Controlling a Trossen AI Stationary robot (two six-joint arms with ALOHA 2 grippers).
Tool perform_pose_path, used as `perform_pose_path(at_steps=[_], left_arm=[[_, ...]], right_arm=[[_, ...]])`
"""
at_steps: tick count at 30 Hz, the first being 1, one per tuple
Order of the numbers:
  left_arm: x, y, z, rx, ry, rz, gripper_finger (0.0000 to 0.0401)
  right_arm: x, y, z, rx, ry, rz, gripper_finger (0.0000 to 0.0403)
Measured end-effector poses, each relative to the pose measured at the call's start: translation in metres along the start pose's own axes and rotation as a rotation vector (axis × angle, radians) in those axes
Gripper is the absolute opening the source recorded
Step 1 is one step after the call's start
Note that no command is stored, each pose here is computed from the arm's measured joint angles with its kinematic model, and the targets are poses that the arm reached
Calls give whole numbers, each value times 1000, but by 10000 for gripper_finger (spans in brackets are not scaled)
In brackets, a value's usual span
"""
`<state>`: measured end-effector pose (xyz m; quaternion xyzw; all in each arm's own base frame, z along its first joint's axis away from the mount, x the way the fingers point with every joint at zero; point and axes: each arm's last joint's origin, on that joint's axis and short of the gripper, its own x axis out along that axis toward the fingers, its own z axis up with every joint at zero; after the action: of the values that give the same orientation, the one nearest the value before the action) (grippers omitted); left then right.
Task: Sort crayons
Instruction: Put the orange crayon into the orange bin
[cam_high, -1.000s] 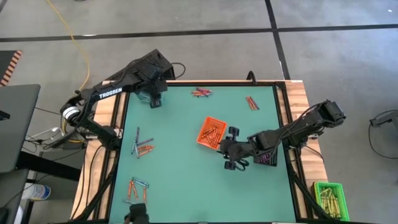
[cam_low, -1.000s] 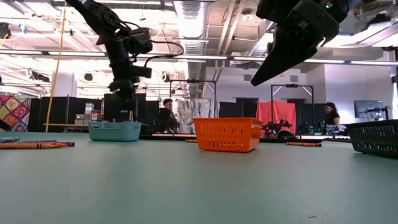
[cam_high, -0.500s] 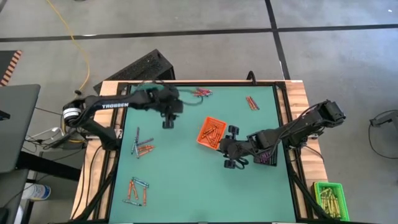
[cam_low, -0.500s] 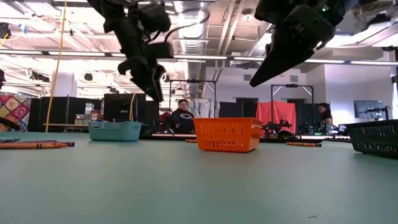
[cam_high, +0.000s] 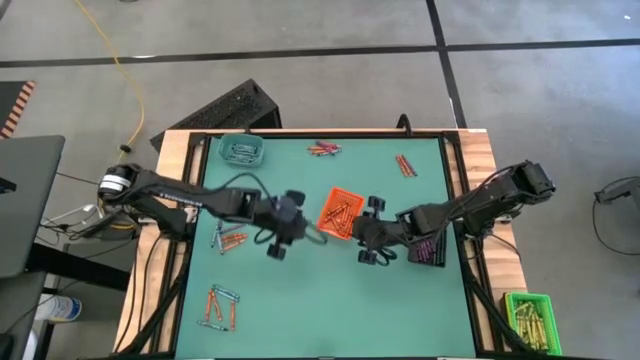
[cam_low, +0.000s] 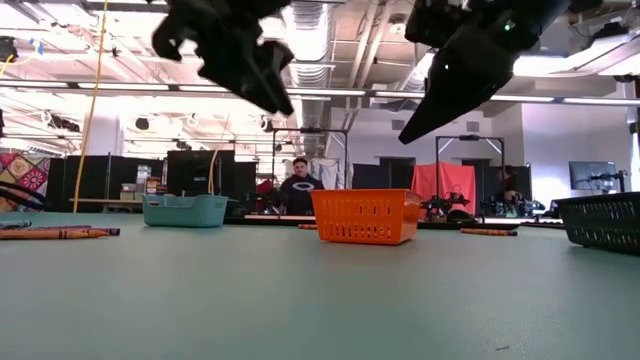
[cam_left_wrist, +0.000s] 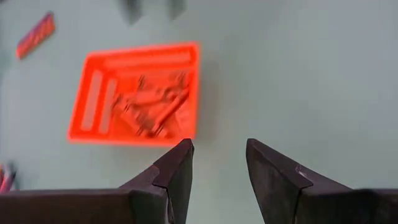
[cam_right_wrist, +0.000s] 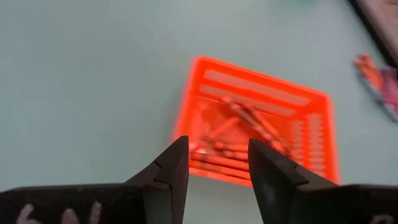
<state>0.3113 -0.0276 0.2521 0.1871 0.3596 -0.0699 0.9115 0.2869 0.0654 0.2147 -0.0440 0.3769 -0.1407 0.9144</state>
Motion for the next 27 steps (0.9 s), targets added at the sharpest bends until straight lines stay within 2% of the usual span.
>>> perform_pose_path(at_steps=[6, 13, 18, 22, 27], left_arm=[[-6, -39, 20, 73, -110, -58, 139], [-10, -70, 29, 123, -220, -109, 139], [1, -85, 11, 127, -312, -114, 139], [9, -90, -9, 87, -356, -108, 139], [13, -93, -22, 44, -433, -94, 139]], right_arm=[[7, -23, -9, 42, 102, -169, 159], [19, -63, -16, 144, 249, -252, 159], [25, -99, -25, 216, 376, -313, 159], [26, -127, -35, 275, 482, -349, 159], [27, -164, -46, 379, 565, -369, 159]])
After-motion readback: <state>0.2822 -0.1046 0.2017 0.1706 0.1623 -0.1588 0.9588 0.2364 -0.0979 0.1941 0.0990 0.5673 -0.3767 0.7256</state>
